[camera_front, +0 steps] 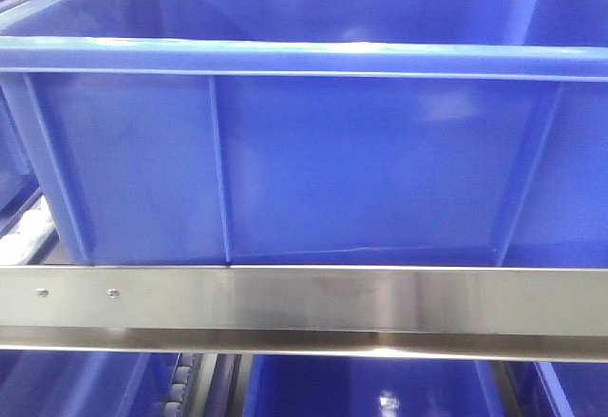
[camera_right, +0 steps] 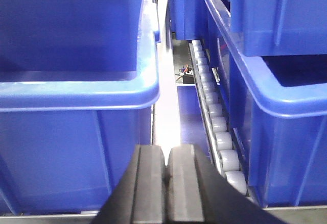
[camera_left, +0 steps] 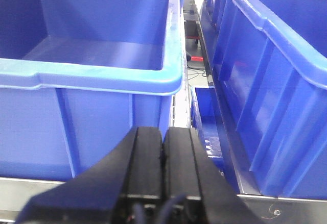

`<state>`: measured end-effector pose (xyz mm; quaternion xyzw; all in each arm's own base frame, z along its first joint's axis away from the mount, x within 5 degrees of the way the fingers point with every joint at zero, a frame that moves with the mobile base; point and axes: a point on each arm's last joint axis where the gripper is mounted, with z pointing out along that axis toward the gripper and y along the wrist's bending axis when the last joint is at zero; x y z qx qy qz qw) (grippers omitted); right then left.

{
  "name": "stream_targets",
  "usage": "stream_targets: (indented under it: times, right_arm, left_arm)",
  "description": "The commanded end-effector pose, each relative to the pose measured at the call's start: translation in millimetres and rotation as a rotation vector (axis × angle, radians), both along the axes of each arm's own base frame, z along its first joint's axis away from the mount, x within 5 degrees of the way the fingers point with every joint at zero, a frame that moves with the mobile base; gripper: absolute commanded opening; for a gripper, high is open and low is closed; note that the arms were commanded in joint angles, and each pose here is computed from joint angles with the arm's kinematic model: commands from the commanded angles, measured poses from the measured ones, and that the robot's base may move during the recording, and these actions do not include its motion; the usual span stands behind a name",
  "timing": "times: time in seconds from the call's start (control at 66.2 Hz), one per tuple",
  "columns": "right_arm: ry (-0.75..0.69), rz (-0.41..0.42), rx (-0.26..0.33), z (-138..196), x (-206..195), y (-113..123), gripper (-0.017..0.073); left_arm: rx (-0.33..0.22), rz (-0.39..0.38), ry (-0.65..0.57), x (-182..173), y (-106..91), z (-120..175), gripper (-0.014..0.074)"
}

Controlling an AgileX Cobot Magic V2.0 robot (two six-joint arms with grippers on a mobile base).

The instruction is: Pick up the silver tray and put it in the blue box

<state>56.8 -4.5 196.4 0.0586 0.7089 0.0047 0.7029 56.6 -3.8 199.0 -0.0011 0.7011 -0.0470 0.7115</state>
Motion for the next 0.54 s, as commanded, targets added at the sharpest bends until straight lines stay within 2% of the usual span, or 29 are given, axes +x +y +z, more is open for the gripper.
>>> stream_targets:
  times: [0.0,0.529]
  right_arm:
    - [-0.105,-0.003,-0.021,8.2,-1.8,0.1,0.0052]
    - [-0.105,-0.003,-0.021,8.2,-1.8,0.1,0.0052]
  left_arm:
    - [-0.014,0.008,-0.109,-2.0,0.8,10.4,-0.0095]
    - [-0.014,0.008,-0.109,-2.0,0.8,10.4,-0.0095]
